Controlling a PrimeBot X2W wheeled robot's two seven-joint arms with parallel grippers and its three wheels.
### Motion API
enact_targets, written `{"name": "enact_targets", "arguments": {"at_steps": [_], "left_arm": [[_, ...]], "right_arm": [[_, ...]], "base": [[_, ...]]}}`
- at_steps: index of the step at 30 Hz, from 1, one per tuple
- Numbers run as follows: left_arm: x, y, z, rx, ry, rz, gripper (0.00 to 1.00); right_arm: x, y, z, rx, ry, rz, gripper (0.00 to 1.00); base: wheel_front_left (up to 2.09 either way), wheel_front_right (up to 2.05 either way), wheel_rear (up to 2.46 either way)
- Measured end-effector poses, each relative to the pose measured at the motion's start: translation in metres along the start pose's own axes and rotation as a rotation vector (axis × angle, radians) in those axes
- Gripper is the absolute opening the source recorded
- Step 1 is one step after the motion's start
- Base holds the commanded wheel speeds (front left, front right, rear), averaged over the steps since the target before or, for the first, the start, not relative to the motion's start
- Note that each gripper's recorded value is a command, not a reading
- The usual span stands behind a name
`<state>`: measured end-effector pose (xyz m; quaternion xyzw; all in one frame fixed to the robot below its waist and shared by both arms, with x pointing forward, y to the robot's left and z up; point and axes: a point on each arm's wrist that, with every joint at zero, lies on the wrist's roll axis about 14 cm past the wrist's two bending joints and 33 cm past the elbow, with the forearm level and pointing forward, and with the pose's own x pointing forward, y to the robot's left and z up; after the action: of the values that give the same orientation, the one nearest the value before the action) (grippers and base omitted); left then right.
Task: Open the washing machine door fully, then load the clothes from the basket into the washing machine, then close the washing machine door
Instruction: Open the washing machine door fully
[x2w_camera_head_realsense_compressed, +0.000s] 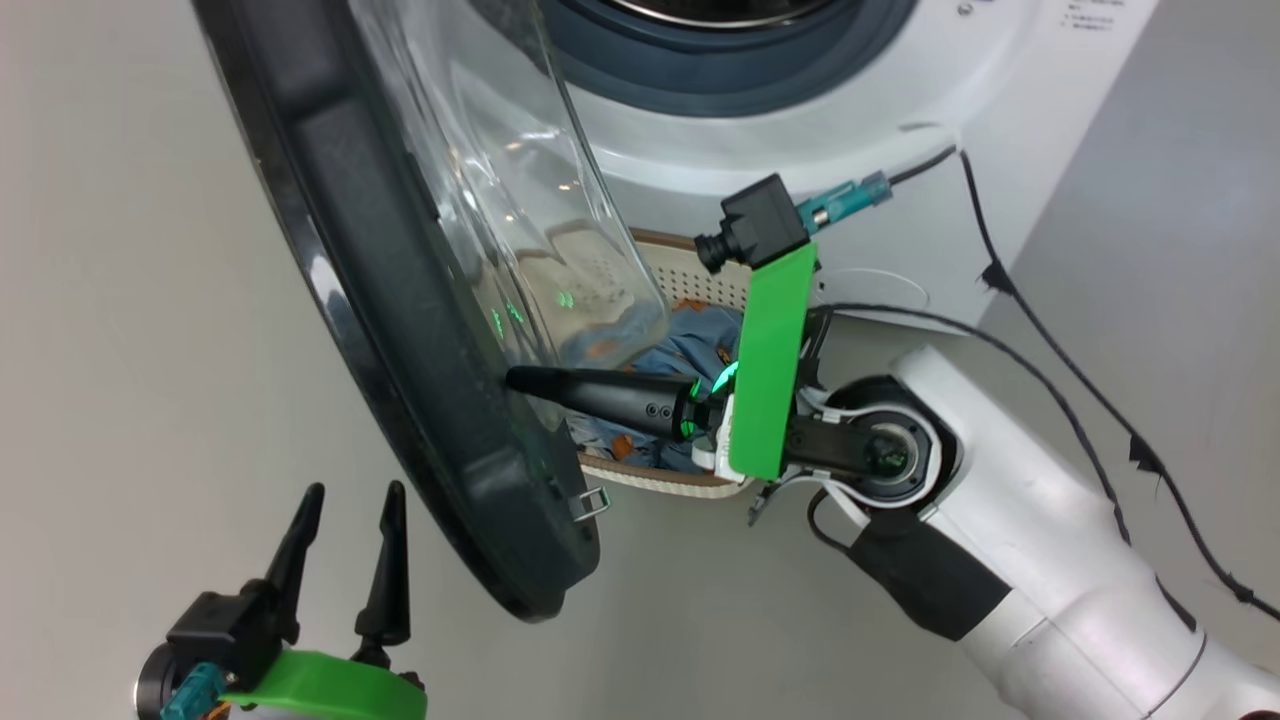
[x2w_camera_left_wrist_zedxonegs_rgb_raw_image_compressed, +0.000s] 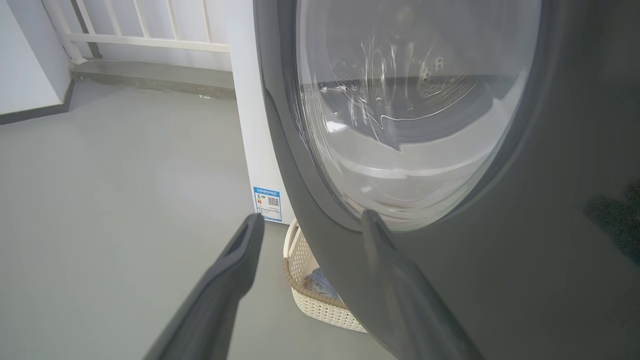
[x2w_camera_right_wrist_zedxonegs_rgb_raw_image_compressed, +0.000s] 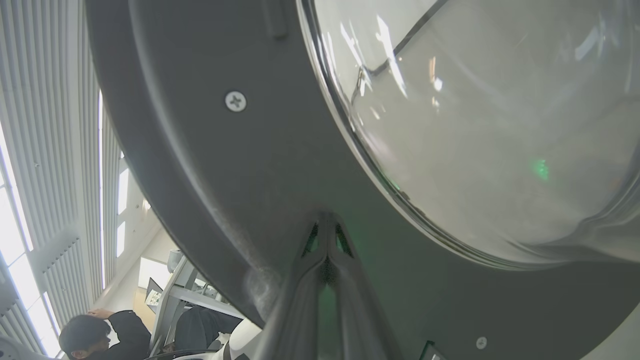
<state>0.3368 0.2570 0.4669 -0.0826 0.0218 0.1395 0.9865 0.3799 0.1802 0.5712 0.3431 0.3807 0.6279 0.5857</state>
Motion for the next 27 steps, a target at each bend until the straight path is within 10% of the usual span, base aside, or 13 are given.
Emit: {"name": "enact_targets", "arguments": {"at_steps": [27], "left_arm": [[-0.021, 0.012, 0.016, -0.032, -0.055, 0.035, 1.00]], "right_arm": [[0.018, 0.030, -0.032, -0.001, -0.008, 0.010, 0.00]], "base": [[0.00, 0.00, 0.00]]}}
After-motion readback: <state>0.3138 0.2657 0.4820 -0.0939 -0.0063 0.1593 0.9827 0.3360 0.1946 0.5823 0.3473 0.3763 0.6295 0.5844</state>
